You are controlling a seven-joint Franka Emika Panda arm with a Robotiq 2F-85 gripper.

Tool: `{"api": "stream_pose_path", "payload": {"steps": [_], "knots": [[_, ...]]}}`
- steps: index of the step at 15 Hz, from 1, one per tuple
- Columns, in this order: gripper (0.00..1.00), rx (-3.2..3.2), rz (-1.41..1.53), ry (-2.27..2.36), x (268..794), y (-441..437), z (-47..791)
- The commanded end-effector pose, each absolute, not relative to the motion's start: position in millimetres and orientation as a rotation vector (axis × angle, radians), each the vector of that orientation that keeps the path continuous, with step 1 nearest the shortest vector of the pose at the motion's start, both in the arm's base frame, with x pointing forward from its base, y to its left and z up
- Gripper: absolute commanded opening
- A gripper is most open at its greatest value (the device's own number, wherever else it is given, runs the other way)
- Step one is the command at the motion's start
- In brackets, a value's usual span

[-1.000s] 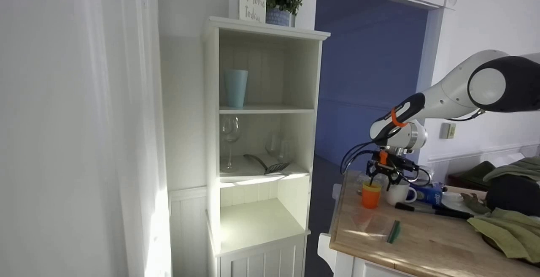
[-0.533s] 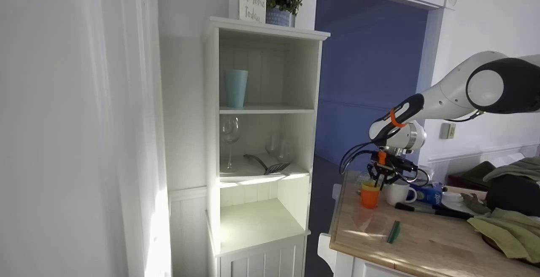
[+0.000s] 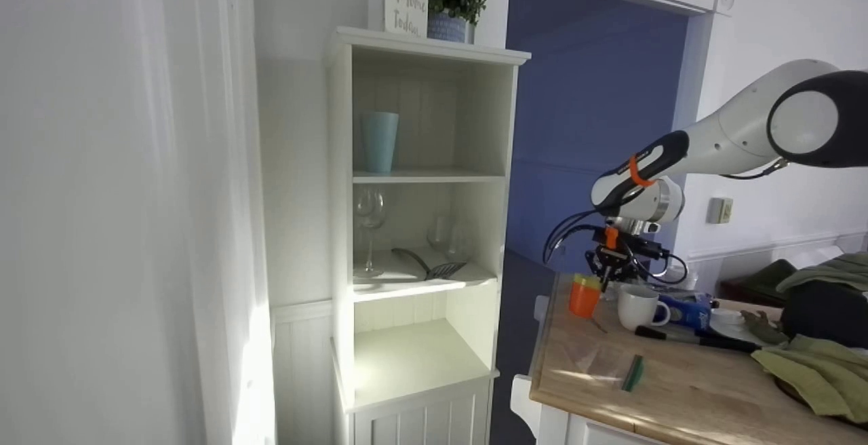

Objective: Put the orange and yellow plastic cup on the top shelf of the cabinet

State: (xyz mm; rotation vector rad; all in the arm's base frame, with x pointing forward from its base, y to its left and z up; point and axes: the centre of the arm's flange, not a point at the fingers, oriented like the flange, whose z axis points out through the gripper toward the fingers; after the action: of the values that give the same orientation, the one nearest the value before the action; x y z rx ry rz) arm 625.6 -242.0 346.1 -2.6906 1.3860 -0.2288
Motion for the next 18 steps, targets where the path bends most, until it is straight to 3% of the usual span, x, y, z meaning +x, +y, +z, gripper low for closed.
{"api": "stream_pose_path", "payload": {"steps": [1, 12, 18], "knots": [[0.01, -2.75, -0.148, 1.23, 579, -199, 413], [0.01, -3.068, 0.061, 0.865, 452, -84, 577], [0.01, -2.919, -0.135, 0.693, 406, 11, 624]]}}
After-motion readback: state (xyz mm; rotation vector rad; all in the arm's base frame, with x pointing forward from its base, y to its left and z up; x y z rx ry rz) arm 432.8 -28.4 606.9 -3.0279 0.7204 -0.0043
